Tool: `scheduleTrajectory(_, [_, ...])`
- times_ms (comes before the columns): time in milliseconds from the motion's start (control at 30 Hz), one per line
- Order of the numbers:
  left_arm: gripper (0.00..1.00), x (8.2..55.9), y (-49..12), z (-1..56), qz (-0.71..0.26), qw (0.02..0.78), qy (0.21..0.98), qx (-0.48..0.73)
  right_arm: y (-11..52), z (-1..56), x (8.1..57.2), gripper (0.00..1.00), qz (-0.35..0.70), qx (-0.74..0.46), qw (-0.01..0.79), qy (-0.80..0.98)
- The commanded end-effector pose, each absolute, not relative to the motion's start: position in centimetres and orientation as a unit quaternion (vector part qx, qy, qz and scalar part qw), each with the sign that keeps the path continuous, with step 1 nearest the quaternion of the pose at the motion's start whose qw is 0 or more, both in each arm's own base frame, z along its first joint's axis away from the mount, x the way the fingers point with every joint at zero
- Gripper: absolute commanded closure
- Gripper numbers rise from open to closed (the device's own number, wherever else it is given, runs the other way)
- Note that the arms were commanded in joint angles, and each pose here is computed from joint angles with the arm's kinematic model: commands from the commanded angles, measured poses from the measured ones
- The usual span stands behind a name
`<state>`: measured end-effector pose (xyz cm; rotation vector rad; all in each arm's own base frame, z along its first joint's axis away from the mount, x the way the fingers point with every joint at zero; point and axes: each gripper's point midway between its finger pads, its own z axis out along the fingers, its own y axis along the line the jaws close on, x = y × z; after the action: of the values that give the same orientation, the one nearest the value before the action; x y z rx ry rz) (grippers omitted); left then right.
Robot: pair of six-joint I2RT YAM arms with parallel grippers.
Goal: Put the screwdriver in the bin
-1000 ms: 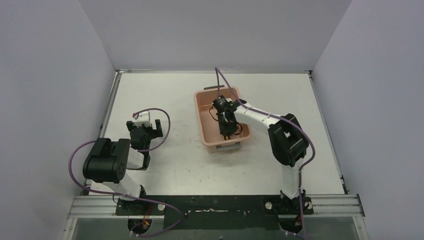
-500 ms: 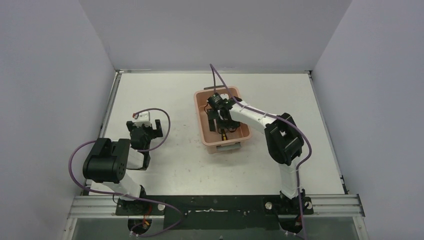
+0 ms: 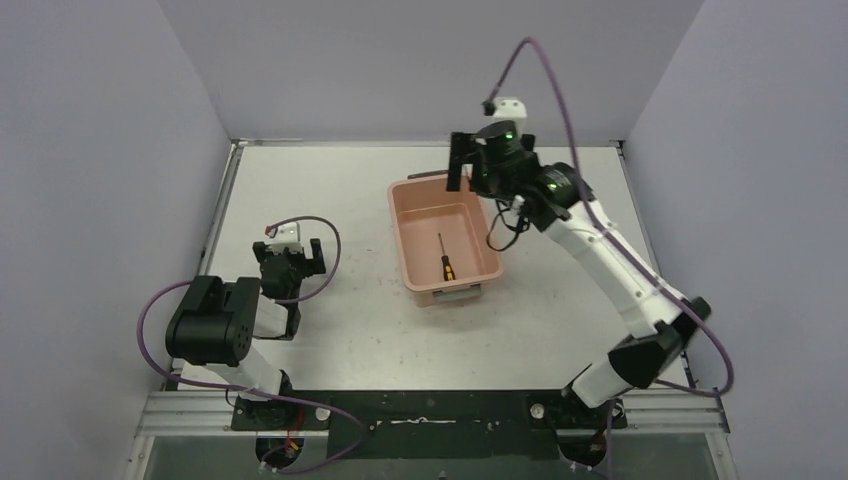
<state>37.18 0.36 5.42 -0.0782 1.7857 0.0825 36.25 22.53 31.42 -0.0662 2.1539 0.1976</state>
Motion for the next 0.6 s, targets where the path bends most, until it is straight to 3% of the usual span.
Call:
scheduleTrajectory(0, [0.03,38.1,0.4,7.3,0.033,0.653,0.756,-0.041,11.5,33.3,36.1,0.0,0.003,0.075,0.526,0.847])
scheduleTrajectory(233, [0.03,38.1,0.4,7.3,0.033,0.653,0.755,-0.041,0.5,28.3,32.9,0.0,-0.059,0.148,0.563,0.811])
scheduleTrajectory(567, [0.03,38.1,0.4,7.3,0.033,0.653,0.756,-0.041,0.2,14.1,29.9,0.0,-0.027,0.156,0.514,0.843])
